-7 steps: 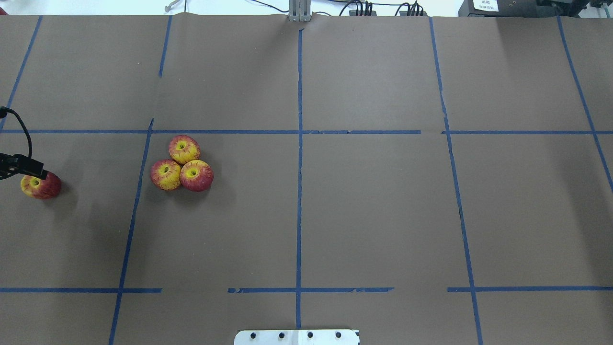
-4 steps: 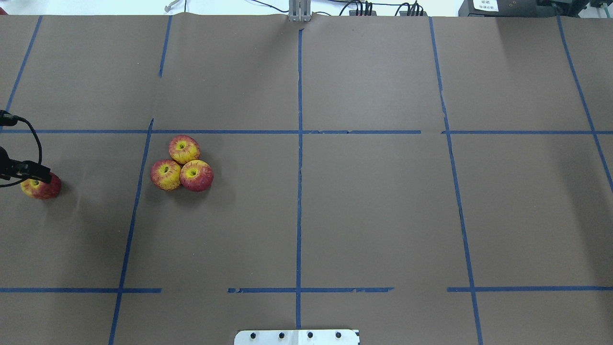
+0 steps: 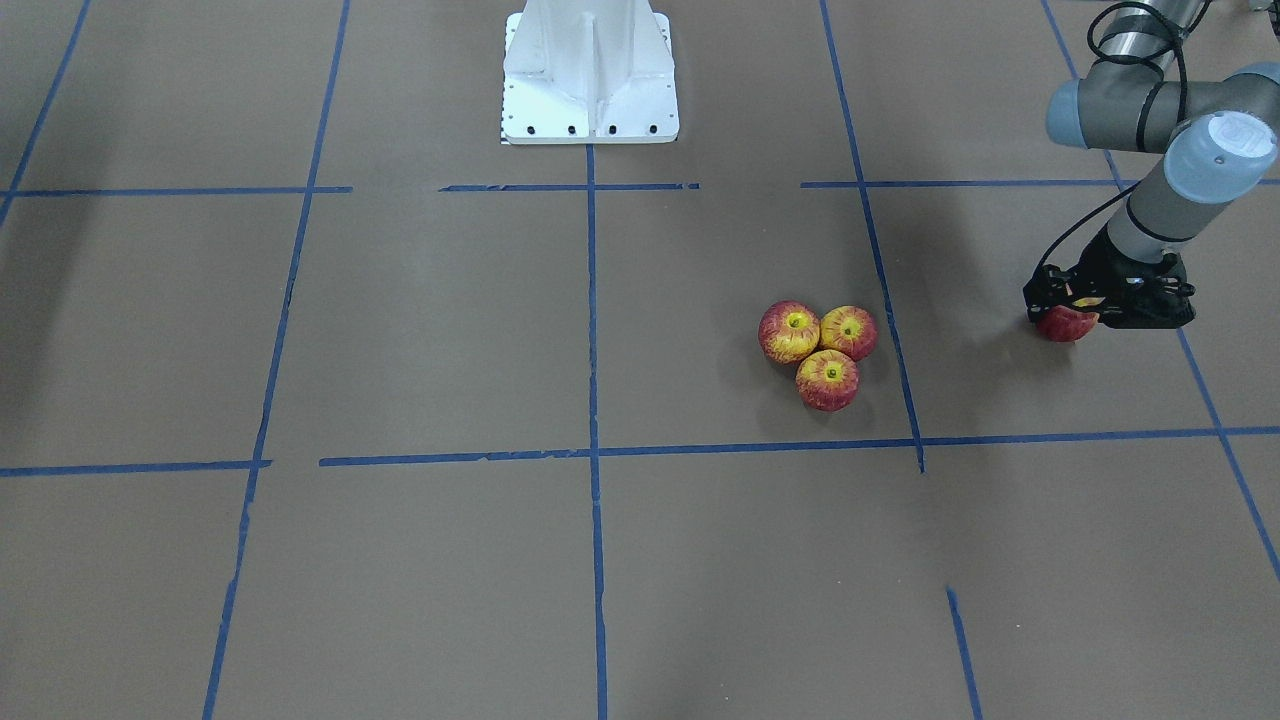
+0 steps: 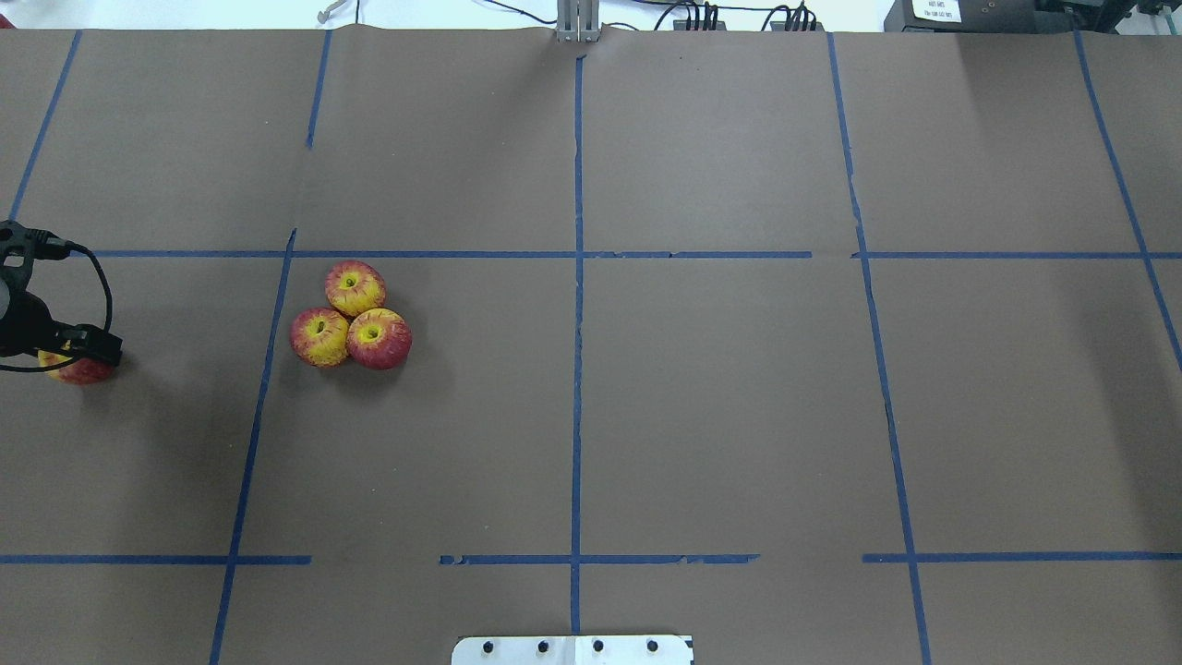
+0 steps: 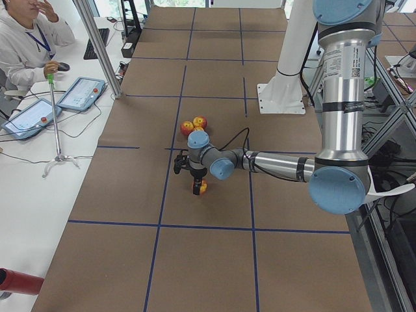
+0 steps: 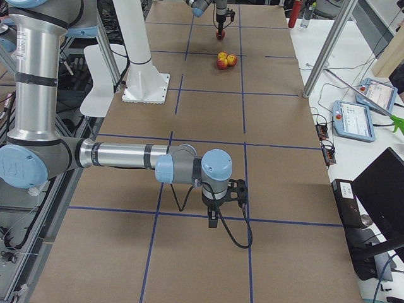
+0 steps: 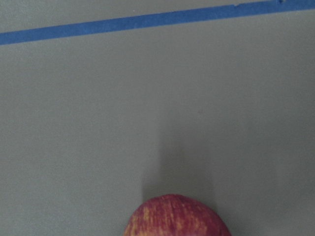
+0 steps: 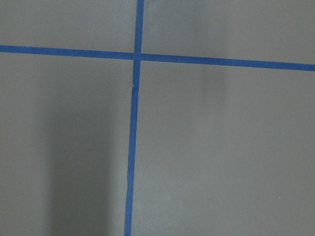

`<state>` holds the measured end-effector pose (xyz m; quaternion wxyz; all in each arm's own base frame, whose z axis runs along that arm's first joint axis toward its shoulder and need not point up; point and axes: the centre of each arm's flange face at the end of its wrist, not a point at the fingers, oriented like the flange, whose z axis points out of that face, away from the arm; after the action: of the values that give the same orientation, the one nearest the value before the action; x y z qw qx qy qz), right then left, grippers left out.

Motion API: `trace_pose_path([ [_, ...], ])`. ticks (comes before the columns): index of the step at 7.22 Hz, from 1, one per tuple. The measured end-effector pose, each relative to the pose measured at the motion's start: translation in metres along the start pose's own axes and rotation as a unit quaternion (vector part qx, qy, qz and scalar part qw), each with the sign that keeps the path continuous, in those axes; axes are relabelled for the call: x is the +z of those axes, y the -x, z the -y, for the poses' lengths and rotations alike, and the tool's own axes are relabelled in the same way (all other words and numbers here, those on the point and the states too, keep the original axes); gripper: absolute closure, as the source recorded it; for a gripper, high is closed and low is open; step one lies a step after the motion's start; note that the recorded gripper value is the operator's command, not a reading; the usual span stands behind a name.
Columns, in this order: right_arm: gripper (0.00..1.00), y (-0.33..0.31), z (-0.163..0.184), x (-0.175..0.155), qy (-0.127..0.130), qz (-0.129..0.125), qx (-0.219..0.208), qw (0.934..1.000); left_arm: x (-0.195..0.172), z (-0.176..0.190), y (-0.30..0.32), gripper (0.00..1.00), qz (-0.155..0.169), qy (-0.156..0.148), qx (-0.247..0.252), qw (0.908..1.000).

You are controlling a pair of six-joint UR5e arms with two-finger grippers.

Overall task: Stack apples
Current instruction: 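Lower the left gripper onto the lone red apple and close on it, then lift the apple with the left gripper and carry it over the three-apple cluster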

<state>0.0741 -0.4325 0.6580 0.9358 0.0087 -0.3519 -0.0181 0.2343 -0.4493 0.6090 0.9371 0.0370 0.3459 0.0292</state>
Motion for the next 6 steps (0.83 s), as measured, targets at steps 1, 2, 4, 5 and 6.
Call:
trace_pose_path([
  [1, 0.0, 0.0, 0.0, 0.0, 0.0, 0.0, 0.0, 1.0, -0.002, 0.001, -0.002, 1.0, -0.001, -0.002, 0.002, 1.0],
  [2, 0.0, 0.0, 0.0, 0.0, 0.0, 0.0, 0.0, 1.0, -0.013, 0.002, -0.011, 1.0, -0.009, -0.009, 0.008, 0.9999],
  [4, 0.0, 0.0, 0.0, 0.0, 0.0, 0.0, 0.0, 1.0, -0.076, 0.011, -0.064, 1.0, -0.031, -0.026, 0.014, 0.9991],
  [5, 0.0, 0.0, 0.0, 0.0, 0.0, 0.0, 0.0, 1.0, -0.105, 0.025, -0.1, 1.0, -0.041, -0.029, 0.001, 0.9987],
  [6, 0.0, 0.0, 0.0, 0.0, 0.0, 0.0, 0.0, 1.0, -0.124, 0.041, -0.138, 1.0, -0.056, -0.034, -0.019, 0.9977],
])
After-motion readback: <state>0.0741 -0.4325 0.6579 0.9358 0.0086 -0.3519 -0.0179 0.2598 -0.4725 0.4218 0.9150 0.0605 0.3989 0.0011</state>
